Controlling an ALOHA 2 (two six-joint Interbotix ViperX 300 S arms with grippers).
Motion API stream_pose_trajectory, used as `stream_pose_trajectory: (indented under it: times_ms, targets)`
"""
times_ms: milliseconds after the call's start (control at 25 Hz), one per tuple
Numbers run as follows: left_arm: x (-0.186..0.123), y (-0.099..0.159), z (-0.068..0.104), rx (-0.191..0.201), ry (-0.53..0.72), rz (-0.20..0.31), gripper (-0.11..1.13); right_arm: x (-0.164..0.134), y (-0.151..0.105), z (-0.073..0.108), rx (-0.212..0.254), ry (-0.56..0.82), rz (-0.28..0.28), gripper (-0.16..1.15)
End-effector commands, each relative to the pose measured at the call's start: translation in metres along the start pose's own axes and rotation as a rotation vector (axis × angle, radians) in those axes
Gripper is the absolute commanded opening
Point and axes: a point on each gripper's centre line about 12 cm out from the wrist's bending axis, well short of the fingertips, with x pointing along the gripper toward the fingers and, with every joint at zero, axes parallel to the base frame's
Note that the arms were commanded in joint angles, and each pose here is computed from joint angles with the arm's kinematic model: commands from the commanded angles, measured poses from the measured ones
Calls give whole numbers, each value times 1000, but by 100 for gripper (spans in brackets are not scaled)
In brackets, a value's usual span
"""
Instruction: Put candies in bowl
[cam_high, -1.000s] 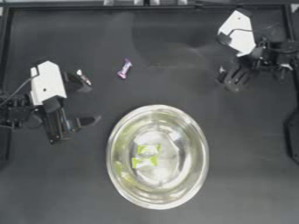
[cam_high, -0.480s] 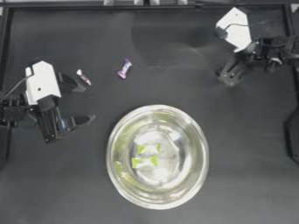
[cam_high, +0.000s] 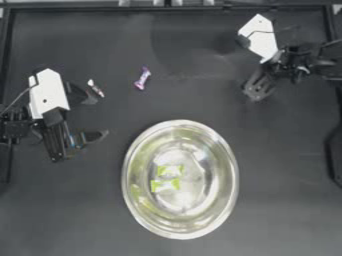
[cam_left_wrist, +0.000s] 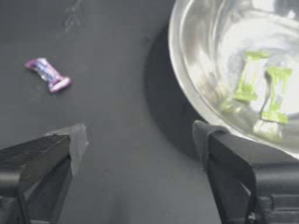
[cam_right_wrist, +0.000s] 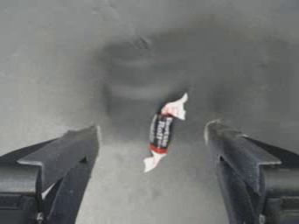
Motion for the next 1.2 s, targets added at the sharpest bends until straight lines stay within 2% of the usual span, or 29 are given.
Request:
stream_pose_trajectory:
  times_ms: [40, 560, 680, 960, 1200]
  targets:
    - [-6, 1, 7, -9, -30, -5, 102, -2, 1, 7, 3, -19, 5, 100]
    - [-5, 1, 6, -11, -26, -4, 102, 6, -2, 6, 9, 4, -3, 98]
    - [-4, 1, 7, -10, -26, -5, 102, 7, -2, 6, 9, 7, -4, 91]
    - [-4, 1, 6, -9, -22, -3, 102, 8, -2, 6, 7, 8, -5, 60]
    - [-2, 0, 4, -8, -14, -3, 102, 8, -2, 6, 8, 8, -5, 59]
